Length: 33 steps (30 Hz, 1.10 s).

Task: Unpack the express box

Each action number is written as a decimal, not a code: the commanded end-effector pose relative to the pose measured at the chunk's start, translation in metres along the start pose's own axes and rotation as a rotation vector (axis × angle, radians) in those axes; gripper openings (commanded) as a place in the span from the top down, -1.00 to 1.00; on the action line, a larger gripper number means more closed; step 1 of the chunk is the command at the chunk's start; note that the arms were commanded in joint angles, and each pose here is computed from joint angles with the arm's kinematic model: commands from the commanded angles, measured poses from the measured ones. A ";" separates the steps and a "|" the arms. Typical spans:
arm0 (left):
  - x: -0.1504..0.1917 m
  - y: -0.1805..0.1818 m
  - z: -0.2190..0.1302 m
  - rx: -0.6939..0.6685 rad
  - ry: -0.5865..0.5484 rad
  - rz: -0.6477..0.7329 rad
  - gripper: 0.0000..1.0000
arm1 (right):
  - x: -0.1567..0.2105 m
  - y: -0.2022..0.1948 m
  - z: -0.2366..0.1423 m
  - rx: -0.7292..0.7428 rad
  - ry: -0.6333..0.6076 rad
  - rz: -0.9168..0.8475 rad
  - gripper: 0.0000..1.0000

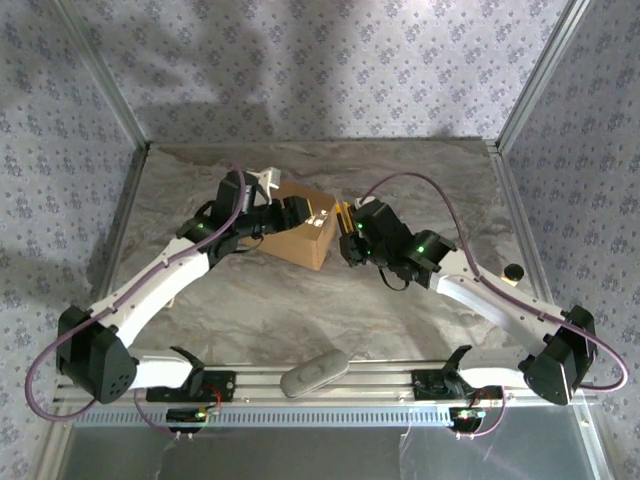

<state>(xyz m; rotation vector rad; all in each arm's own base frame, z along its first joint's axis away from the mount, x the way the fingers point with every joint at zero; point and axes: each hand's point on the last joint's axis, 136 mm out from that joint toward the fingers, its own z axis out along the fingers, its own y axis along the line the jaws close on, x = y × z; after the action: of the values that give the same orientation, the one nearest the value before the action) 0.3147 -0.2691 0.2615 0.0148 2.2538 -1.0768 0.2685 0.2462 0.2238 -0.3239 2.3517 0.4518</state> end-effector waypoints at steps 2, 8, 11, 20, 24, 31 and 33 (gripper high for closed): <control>-0.021 -0.043 0.001 0.137 -0.051 0.032 -0.18 | -0.029 0.021 -0.011 -0.068 -0.086 -0.026 0.47; -0.018 -0.063 0.012 0.180 -0.027 0.061 -0.14 | -0.044 0.034 -0.016 -0.094 -0.117 -0.038 0.47; -0.017 -0.069 0.015 0.193 -0.017 0.073 -0.13 | -0.046 0.036 -0.016 -0.095 -0.121 -0.037 0.47; -0.015 -0.068 0.019 0.186 -0.013 0.071 -0.11 | -0.047 0.039 -0.016 -0.104 -0.126 -0.037 0.47; -0.014 -0.069 0.022 0.187 -0.007 0.070 -0.09 | -0.049 0.043 -0.015 -0.119 -0.128 -0.037 0.47; -0.013 -0.068 0.028 0.188 -0.003 0.068 -0.04 | -0.050 0.049 -0.012 -0.133 -0.128 -0.044 0.47; -0.012 -0.066 0.031 0.185 0.002 0.064 -0.02 | -0.050 0.051 -0.012 -0.138 -0.128 -0.047 0.47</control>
<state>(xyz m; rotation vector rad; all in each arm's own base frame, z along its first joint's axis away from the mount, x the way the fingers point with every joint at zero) 0.3217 -0.3222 0.2789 0.1292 2.1948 -1.1951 0.2767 0.2826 0.2548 -0.3814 2.2565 0.5498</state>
